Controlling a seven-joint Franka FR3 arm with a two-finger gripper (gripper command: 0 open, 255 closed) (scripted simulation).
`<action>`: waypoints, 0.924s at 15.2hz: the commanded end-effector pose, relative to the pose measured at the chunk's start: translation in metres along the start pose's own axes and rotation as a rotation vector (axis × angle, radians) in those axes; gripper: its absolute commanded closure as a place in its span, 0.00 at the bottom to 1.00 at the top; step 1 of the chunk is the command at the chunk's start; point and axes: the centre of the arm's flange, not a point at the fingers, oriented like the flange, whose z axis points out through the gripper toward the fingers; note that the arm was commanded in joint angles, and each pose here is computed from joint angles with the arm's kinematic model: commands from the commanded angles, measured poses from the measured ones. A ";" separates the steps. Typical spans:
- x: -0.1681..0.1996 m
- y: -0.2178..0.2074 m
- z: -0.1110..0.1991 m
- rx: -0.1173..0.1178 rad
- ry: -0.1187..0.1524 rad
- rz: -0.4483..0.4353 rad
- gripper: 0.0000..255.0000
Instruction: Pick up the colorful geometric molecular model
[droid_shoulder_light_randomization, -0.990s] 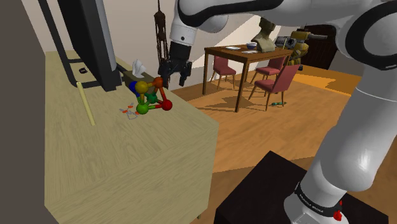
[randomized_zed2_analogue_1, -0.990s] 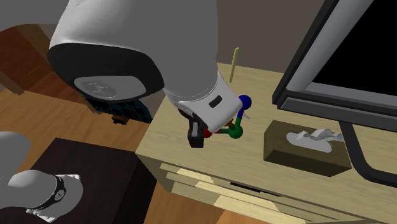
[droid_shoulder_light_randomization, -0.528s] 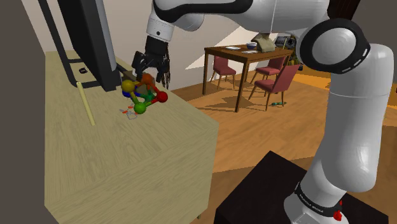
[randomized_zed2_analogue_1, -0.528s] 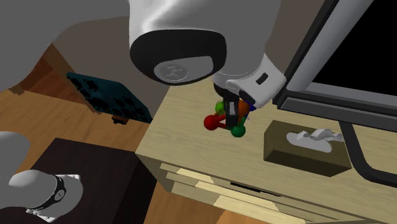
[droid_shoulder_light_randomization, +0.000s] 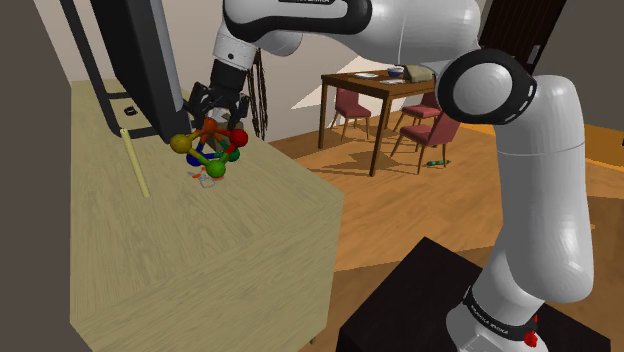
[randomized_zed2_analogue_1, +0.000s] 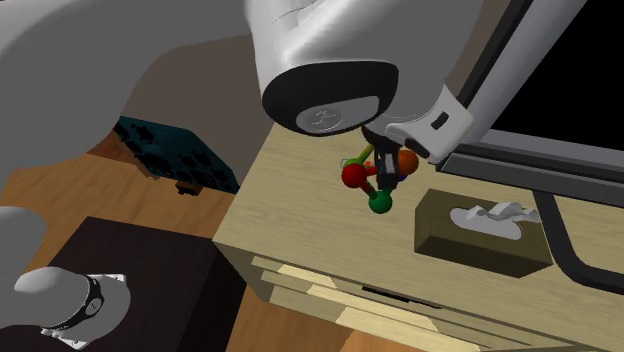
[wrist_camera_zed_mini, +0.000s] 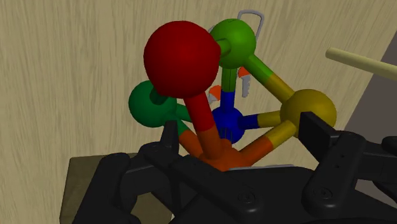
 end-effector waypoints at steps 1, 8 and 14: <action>-0.001 0.004 0.009 0.000 0.001 0.000 0.00; -0.002 0.006 0.017 0.000 0.001 0.000 1.00; -0.002 0.006 0.017 0.000 0.001 0.000 1.00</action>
